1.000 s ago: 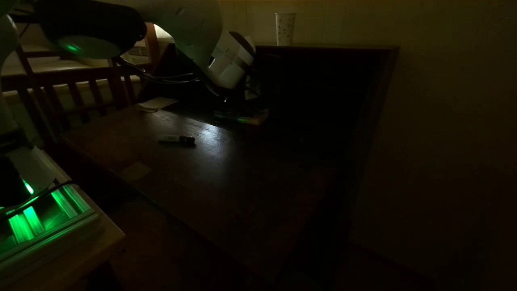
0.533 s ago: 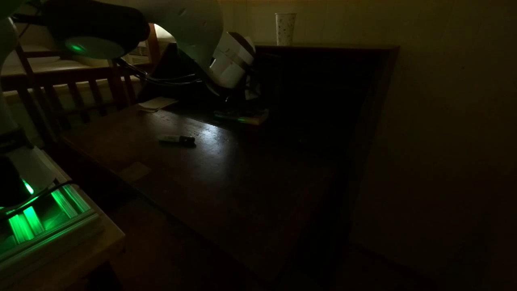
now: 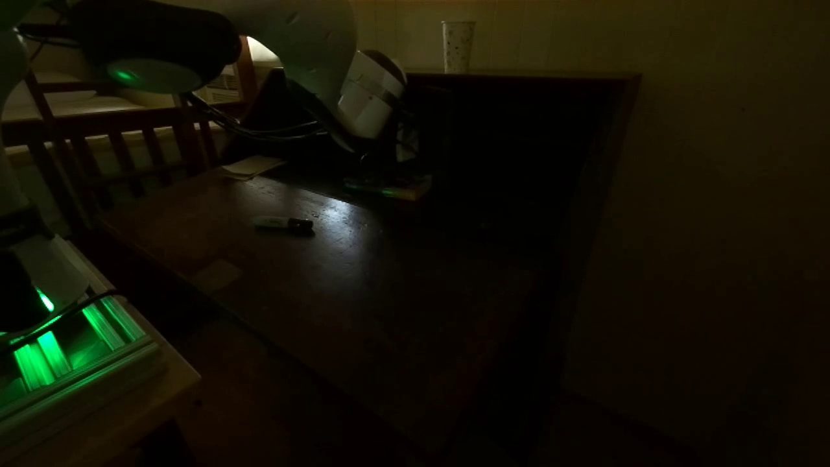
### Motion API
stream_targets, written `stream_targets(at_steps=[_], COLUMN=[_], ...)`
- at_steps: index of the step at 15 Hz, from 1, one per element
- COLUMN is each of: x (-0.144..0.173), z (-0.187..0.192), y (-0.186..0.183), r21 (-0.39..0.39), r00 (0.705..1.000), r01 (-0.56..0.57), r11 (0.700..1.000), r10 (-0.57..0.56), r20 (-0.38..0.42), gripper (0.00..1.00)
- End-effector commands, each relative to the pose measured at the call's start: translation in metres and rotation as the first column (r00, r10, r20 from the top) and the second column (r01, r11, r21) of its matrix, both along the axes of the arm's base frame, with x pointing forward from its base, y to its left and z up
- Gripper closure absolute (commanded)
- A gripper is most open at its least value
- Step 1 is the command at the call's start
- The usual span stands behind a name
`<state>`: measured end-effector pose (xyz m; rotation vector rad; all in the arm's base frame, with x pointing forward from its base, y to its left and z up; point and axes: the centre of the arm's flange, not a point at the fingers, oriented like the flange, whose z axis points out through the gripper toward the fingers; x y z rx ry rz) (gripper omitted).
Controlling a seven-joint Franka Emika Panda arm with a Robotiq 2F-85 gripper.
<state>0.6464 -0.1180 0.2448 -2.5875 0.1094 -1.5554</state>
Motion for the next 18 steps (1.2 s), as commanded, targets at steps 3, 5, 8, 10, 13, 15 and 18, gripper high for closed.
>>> stream_targets(at_steps=[3, 5, 8, 10, 13, 15, 18], x=[-0.001, -0.002, -0.007, -0.011, -0.015, -0.017, -0.020], z=[0.002, 0.005, 0.002, 0.004, 0.011, 0.017, 0.022], y=[-0.008, -0.012, -0.022, -0.024, -0.030, -0.031, -0.031], r21=[0.034, 0.054, 0.065, 0.065, 0.047, 0.031, 0.007], r00=[0.994, 0.993, 0.992, 0.991, 0.991, 0.992, 0.992], r01=[0.103, 0.108, 0.112, 0.121, 0.121, 0.119, 0.117], r11=[0.994, 0.993, 0.992, 0.991, 0.992, 0.992, 0.993], r10=[-0.104, -0.110, -0.115, -0.124, -0.123, -0.121, -0.117], r20=[0.044, 0.039, 0.043, 0.042, 0.047, 0.046, 0.036], gripper=[0.94, 0.94, 0.94, 0.94, 0.94, 0.94, 0.94])
